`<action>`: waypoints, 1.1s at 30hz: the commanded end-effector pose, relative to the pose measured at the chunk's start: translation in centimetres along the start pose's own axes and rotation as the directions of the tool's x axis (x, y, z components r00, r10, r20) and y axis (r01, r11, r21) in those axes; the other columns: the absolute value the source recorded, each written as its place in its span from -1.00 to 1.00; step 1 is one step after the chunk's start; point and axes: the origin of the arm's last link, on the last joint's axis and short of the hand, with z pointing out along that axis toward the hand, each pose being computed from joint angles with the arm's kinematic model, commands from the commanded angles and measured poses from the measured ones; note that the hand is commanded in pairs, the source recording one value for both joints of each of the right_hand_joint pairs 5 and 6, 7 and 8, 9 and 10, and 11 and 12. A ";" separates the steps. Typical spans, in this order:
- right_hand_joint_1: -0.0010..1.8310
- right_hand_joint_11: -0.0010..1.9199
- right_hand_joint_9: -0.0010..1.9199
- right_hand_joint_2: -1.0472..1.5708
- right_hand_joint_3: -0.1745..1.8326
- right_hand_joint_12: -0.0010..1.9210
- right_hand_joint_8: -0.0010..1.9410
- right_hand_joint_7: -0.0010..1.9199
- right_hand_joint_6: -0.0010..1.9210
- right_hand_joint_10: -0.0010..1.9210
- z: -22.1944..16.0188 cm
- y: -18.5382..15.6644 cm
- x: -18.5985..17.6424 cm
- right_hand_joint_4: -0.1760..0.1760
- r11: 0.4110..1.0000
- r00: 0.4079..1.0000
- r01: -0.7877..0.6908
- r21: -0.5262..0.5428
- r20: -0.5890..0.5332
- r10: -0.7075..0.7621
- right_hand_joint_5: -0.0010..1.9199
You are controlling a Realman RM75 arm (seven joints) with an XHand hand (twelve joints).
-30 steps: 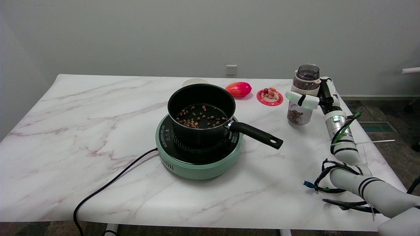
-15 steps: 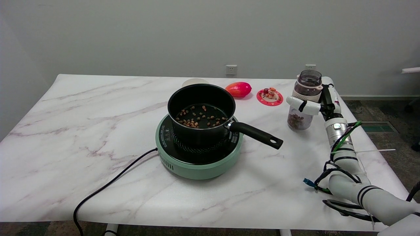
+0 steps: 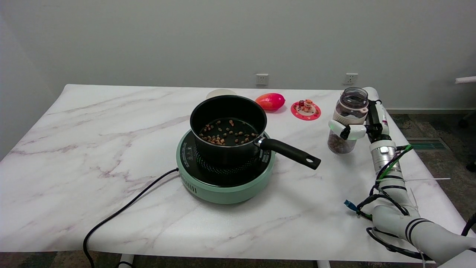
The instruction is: Place the bottle onto the table.
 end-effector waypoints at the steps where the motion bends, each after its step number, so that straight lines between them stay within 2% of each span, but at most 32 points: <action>1: 0.45 -0.14 0.10 -0.25 0.22 -0.14 0.34 0.35 -0.19 0.10 -1.2 0.3 0.1 0.00 1.000 1.000 -0.007 0.002 -0.008 0.007 -0.19; 14: 0.42 -0.20 0.02 -0.39 0.27 -0.20 0.23 0.24 -0.31 0.02 -1.6 0.8 1.2 0.00 1.000 1.000 0.008 -0.017 -0.012 -0.008 -0.31; 21: 0.37 -0.26 -0.21 -0.59 0.32 -0.26 0.09 0.10 -0.37 -0.21 -1.5 1.0 2.6 0.00 0.999 0.999 0.034 -0.029 -0.019 -0.034 -0.37; 33: 0.36 -0.28 -0.25 -0.64 0.25 -0.28 0.03 0.04 -0.44 -0.25 -1.5 1.2 3.7 0.00 0.998 0.998 0.050 -0.039 -0.030 -0.051 -0.44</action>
